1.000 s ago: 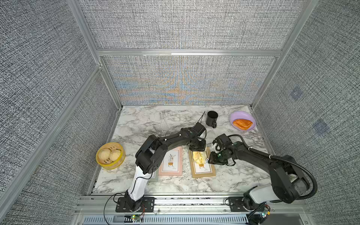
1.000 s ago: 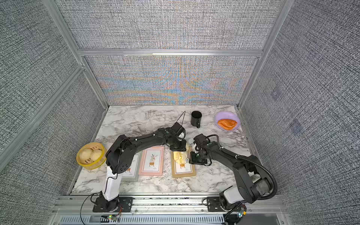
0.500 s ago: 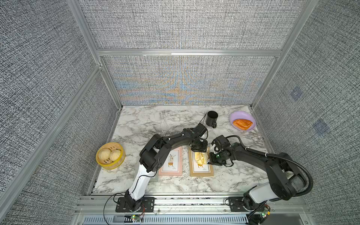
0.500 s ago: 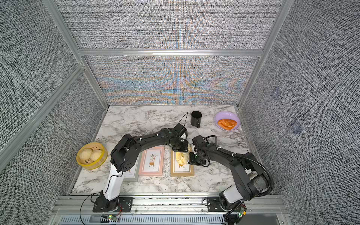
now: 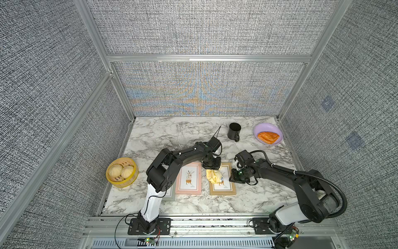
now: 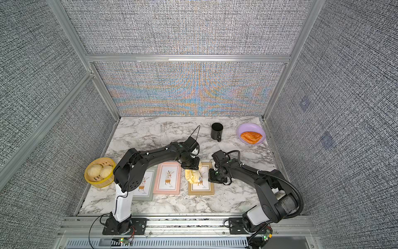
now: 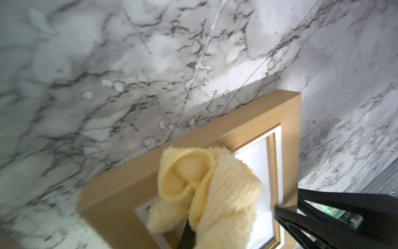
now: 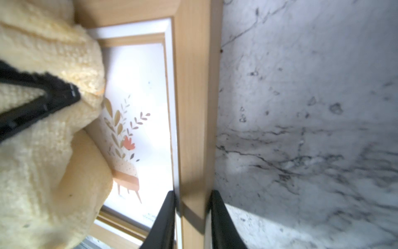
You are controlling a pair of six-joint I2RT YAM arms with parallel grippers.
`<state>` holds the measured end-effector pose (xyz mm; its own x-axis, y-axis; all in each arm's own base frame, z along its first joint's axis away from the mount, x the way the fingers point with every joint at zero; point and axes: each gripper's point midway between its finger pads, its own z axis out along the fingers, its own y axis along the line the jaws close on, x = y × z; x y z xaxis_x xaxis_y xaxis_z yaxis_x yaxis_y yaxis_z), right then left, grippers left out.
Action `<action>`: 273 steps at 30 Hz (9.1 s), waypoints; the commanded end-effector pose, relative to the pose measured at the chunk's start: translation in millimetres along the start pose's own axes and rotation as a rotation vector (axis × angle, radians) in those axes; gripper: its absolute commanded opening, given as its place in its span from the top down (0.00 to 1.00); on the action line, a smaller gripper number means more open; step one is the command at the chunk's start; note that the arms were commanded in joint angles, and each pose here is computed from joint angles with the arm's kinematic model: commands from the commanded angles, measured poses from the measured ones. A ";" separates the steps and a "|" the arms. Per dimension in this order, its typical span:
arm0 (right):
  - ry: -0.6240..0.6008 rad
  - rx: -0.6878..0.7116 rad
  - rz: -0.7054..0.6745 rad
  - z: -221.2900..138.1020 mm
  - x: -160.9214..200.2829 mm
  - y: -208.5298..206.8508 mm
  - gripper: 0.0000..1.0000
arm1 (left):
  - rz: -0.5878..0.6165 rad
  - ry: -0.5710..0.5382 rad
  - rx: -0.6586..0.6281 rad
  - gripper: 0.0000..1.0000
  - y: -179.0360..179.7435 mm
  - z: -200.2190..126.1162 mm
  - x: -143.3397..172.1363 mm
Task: Wipe the picture frame with a cloth
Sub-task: Wipe the dirt from the picture frame.
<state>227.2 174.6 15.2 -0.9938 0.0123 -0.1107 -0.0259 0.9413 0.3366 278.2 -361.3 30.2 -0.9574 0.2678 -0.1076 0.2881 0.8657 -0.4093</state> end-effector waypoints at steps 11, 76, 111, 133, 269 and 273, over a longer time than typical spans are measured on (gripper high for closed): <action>0.043 0.179 0.016 6.9 14.8 -23.9 0.80 | 0.074 -0.004 0.055 1.00 -39.4 17.1 -18.1; 0.105 0.292 0.047 7.7 20.5 -32.6 0.80 | -0.035 0.026 -0.055 1.00 33.6 -7.6 -2.6; 0.125 0.293 0.048 6.1 23.4 -31.6 0.81 | -0.088 0.035 -0.041 1.00 47.5 -7.0 14.0; 0.135 0.286 0.054 7.0 25.0 -29.7 0.80 | -0.149 0.076 -0.063 1.00 37.0 -11.5 110.1; 0.082 0.172 0.064 9.3 -26.2 -10.8 0.77 | -0.087 0.100 -0.143 1.00 4.2 8.6 165.6; 0.081 0.169 0.065 9.8 -27.1 -10.1 0.77 | -0.102 0.090 -0.156 1.00 13.8 4.5 163.1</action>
<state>260.6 179.1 16.5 -0.9987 0.0373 -0.0346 0.0279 0.9700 0.2413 145.4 -352.8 23.0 -0.9769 0.1876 -0.1022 0.2134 0.8796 -0.4252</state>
